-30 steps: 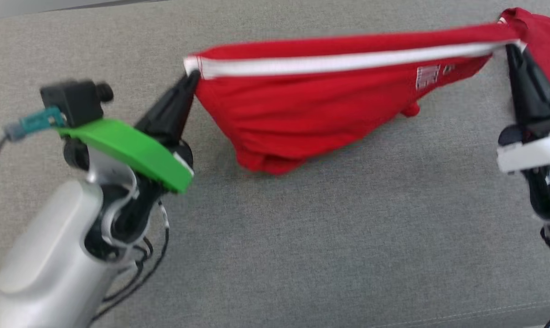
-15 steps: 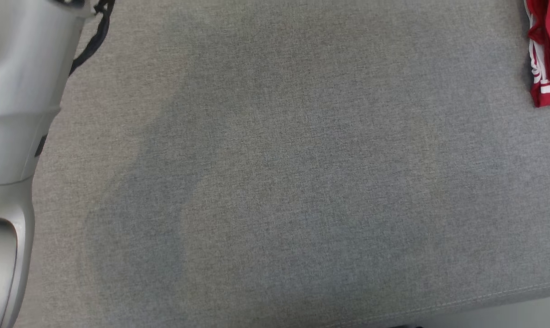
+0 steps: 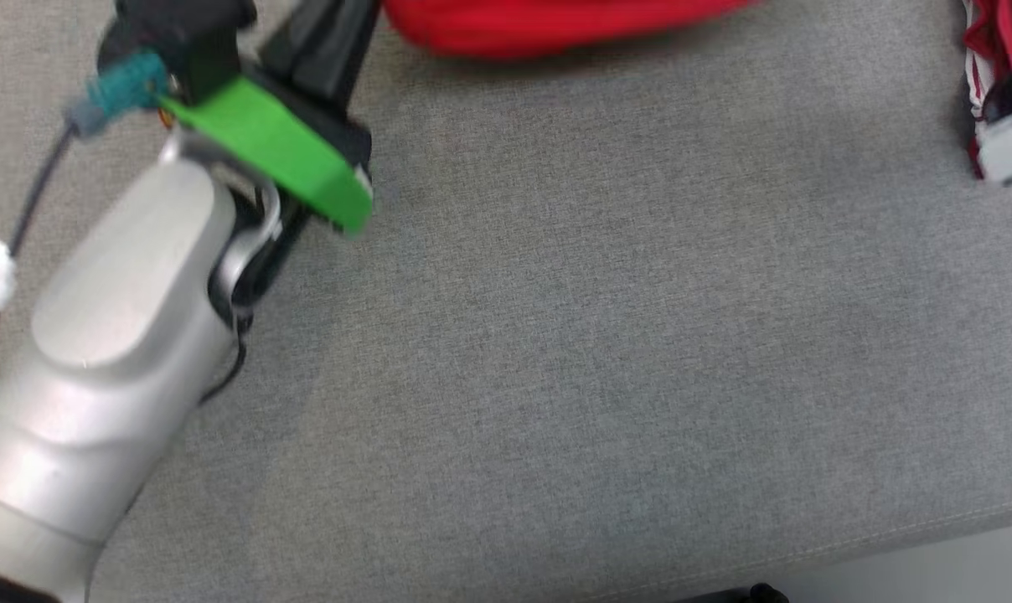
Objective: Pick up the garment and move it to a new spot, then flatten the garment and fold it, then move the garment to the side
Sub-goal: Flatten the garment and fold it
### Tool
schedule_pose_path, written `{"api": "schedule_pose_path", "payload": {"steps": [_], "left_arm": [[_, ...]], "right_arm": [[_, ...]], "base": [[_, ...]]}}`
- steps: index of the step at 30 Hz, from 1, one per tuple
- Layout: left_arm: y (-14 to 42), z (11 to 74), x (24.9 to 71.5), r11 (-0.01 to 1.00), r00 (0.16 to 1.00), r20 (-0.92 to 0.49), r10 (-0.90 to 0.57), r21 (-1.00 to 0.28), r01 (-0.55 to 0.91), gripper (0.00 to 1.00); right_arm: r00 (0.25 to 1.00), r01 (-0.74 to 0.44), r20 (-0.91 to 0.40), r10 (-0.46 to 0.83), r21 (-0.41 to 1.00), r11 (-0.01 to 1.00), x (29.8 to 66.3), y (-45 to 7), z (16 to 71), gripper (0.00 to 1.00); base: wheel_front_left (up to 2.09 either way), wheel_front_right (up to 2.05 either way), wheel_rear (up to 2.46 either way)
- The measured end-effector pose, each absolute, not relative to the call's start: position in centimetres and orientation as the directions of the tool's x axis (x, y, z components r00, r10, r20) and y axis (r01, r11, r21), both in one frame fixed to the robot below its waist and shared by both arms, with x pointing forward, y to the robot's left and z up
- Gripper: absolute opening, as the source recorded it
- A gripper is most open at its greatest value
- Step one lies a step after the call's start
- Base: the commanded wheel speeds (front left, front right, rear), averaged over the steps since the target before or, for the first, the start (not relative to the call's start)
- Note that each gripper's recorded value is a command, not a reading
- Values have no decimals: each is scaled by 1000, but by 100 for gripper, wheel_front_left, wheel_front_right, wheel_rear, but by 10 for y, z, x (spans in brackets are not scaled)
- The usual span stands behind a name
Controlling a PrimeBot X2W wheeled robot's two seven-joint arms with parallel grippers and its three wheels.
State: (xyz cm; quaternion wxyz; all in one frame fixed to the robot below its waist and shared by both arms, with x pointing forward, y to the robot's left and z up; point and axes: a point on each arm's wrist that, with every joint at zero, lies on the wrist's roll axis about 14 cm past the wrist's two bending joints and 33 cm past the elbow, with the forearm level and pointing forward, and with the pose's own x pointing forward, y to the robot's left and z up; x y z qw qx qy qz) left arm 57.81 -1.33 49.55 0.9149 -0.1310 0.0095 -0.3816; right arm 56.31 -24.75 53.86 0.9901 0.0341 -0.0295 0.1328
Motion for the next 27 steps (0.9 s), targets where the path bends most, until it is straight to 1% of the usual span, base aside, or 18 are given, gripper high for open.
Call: {"api": "schedule_pose_path", "payload": {"steps": [4,8,11,17,21,25,27], "left_arm": [[2,437,529,666,693,-40,-720,-321,673,0],[10,410,480,651,669,-110,-735,-391,651,0],[15,400,448,652,657,-151,-739,-407,639,0],[24,397,387,659,637,-214,-741,-416,627,0],[30,411,355,653,630,-219,-745,-433,621,0],[32,432,329,622,602,-216,-769,-472,625,0],[31,445,321,604,593,-207,-778,-508,614,0]], "right_arm": [[951,-261,-118,285,187,947,524,-241,476,0],[928,-205,-236,289,324,923,487,-241,441,0],[904,-173,-302,303,389,905,460,-240,429,0],[848,-132,-395,354,489,862,404,-231,422,0],[813,-123,-425,397,542,831,371,-224,430,0],[805,-153,-409,431,558,815,355,-223,454,0],[812,-182,-398,427,522,833,356,-230,466,0]], "base": [[0,0,0],[0,0,0],[0,0,0],[0,0,0],[0,0,0],[0,0,0],[0,0,0]]}}
